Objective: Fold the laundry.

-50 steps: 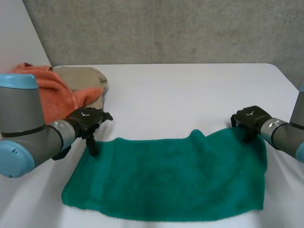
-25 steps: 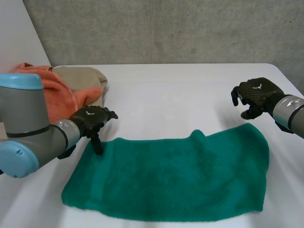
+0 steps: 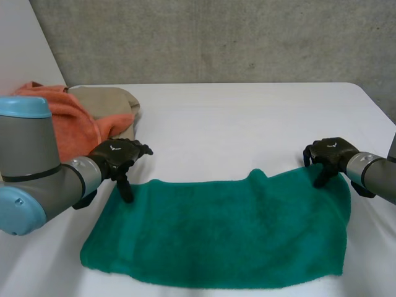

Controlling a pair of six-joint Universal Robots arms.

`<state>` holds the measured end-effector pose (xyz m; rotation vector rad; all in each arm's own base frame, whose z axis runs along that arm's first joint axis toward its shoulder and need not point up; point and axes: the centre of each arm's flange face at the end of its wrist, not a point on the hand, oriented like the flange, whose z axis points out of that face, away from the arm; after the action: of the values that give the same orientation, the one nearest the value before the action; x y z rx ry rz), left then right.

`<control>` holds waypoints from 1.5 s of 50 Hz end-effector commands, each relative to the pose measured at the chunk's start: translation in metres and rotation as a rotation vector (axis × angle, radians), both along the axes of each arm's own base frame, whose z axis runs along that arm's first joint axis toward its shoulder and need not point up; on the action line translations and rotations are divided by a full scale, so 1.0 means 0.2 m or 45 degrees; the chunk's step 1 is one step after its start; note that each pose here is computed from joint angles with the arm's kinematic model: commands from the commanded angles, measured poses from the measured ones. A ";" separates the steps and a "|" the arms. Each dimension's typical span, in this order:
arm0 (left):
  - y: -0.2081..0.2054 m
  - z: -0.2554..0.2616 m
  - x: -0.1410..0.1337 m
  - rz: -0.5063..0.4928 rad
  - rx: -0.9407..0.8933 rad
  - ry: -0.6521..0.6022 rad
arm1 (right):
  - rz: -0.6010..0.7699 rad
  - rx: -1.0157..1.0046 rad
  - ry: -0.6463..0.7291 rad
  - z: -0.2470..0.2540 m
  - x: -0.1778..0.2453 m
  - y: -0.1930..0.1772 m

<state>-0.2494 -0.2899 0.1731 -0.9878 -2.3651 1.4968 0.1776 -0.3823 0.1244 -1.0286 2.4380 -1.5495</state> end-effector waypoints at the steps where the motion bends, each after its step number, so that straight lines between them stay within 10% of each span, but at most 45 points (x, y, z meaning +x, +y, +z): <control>1: 0.00 -0.01 0.00 -0.002 0.003 0.000 | 0.004 0.001 0.004 -0.03 0.00 -0.01; 41: 0.01 0.00 0.00 0.005 0.002 0.015 | 0.006 -0.006 0.005 -0.06 0.01 0.00; 62: -0.05 0.02 -0.08 -0.013 -0.027 0.074 | 0.150 -0.364 -0.198 0.58 0.18 0.20; 75: 0.01 -0.02 -0.08 -0.019 0.008 0.072 | 0.122 0.002 -0.104 0.19 0.17 0.21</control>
<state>-0.2670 -0.2914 0.1731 -0.9487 -2.3112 1.4999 0.2111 -0.3451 0.2038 -1.0276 2.1818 -1.7510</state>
